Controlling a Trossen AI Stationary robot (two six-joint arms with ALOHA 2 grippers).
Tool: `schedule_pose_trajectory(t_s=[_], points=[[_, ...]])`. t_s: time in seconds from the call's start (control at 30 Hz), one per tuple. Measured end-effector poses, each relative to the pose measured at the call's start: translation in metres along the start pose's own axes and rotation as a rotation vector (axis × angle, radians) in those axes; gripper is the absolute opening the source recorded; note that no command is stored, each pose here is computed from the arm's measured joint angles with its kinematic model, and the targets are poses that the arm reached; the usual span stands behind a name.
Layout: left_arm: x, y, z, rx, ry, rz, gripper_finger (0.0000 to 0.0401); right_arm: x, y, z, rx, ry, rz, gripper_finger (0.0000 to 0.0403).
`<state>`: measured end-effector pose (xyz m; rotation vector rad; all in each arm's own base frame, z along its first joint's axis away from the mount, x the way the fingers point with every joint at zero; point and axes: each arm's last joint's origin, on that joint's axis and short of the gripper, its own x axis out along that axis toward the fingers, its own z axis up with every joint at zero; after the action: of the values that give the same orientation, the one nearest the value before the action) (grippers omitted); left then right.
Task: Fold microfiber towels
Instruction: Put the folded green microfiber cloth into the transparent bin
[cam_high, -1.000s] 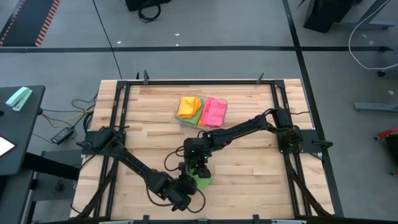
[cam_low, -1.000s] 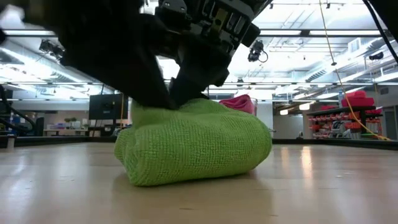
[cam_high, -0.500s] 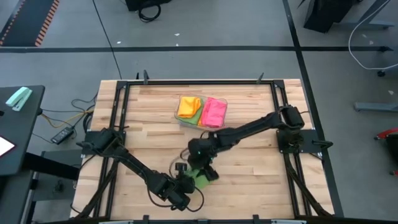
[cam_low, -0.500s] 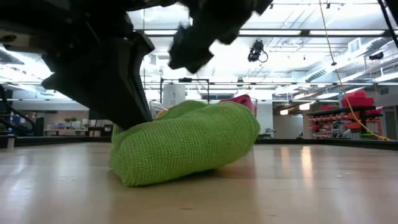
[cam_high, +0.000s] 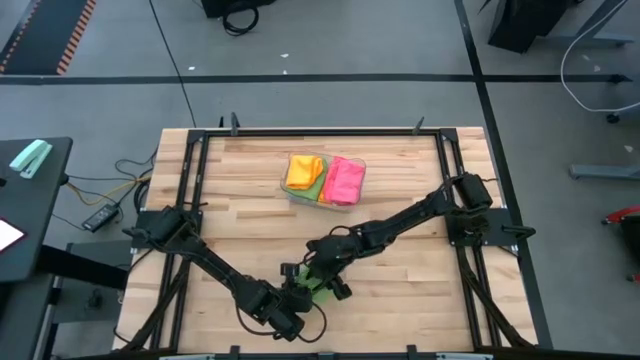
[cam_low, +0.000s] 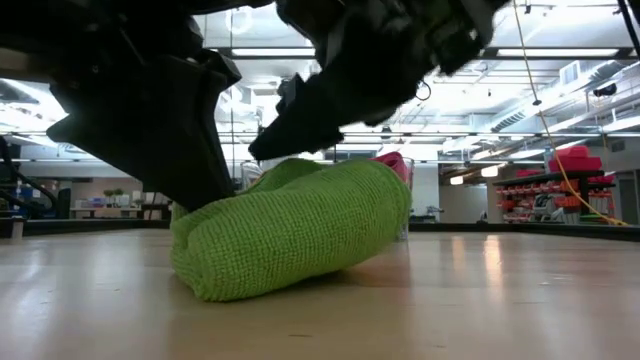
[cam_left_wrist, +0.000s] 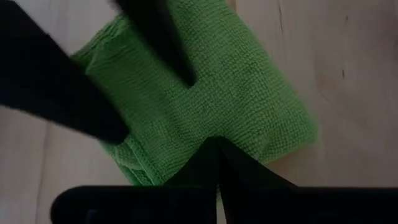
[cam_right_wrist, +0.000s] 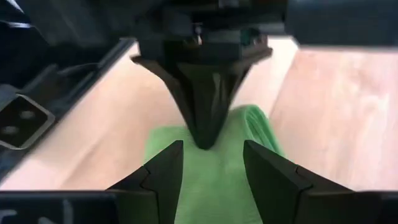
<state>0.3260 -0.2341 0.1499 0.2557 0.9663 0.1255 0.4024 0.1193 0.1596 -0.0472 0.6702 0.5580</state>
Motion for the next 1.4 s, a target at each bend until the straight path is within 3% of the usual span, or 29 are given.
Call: schedule_pose_trajectory(t_s=[0.33,0.43,0.53,0.63,0.87,0.97,1.1,1.4], points=[[0.000,0.000,0.001,-0.029,-0.004,-0.001,0.0032,0.003,0.000,-0.039,-0.004,0.033,-0.142,0.0177],[0.000,0.000,0.001,-0.030,-0.003,-0.002,0.0025,0.003,-0.001,-0.034,0.006,0.021,-0.153,0.0177],[0.000,0.000,0.001,-0.030,-0.002,-0.004,0.0017,-0.008,0.002,-0.011,-0.012,-0.017,-0.153,0.0177],[0.000,0.000,0.000,-0.027,0.002,-0.002,0.0013,-0.020,0.014,0.003,-0.093,-0.040,-0.146,0.0177],[0.000,0.000,-0.002,-0.017,0.015,0.005,0.0022,-0.005,0.048,-0.009,-0.308,0.064,-0.143,0.0191],[0.000,0.001,-0.002,-0.014,0.018,0.007,0.0024,-0.001,0.060,-0.016,-0.409,0.136,-0.180,0.0218],[0.000,0.001,-0.003,-0.006,0.030,0.013,0.0017,0.000,0.078,-0.018,-0.544,0.188,-0.315,0.0264],[0.000,0.005,-0.009,-0.028,0.083,0.046,0.0018,0.003,0.093,-0.023,-0.796,0.281,-0.397,0.0343]])
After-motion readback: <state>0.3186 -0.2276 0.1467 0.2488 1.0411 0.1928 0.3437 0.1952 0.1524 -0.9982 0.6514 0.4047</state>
